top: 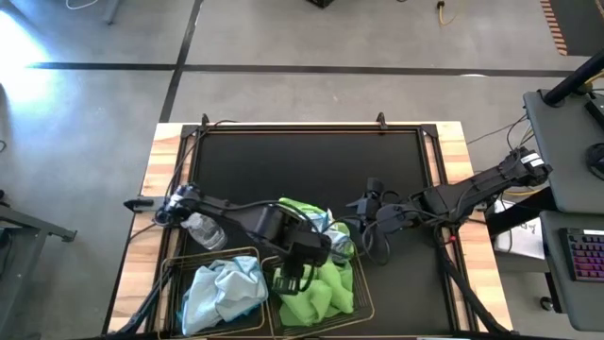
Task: Sort microfiber towel by color & place in baskets
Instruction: Put the blue towel into the left wire basket
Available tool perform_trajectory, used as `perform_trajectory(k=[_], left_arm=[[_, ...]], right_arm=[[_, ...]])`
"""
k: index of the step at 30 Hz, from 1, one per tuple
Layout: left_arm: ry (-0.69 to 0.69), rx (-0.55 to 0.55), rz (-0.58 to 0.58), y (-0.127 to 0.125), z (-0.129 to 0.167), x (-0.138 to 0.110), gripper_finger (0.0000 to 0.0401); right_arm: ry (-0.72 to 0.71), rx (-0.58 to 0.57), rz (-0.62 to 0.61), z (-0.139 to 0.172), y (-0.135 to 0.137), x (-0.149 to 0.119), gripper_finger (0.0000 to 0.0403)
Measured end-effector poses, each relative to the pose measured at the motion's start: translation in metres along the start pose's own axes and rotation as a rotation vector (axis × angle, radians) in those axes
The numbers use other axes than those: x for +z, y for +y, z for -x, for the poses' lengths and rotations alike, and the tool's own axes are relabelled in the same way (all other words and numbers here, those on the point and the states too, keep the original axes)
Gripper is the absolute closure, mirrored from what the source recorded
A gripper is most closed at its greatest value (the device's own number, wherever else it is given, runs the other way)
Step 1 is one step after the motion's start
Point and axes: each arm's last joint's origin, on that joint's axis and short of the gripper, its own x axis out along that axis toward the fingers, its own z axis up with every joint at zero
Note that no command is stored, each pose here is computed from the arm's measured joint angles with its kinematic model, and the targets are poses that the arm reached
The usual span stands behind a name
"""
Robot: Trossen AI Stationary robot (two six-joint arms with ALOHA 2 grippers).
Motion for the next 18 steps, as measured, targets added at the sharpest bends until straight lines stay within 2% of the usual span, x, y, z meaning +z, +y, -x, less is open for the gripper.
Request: perform_trajectory(k=[3,6,11,18], left_arm=[[-0.066,0.102,-0.010,-0.001,0.016,-0.003,0.0301],[-0.107,0.154,-0.021,-0.001,0.026,-0.004,0.0301],[-0.126,0.195,-0.032,-0.001,0.032,-0.006,0.0301],[-0.054,0.214,-0.029,0.001,0.020,-0.011,0.0301]], right_arm=[[0.027,-0.007,0.011,0.000,-0.001,-0.003,0.0229],[0.026,-0.008,-0.028,0.000,-0.001,-0.003,0.0229],[0.051,-0.020,-0.072,-0.004,-0.001,-0.005,0.0229],[0.230,-0.045,-0.038,-0.027,0.000,-0.022,0.0229]])
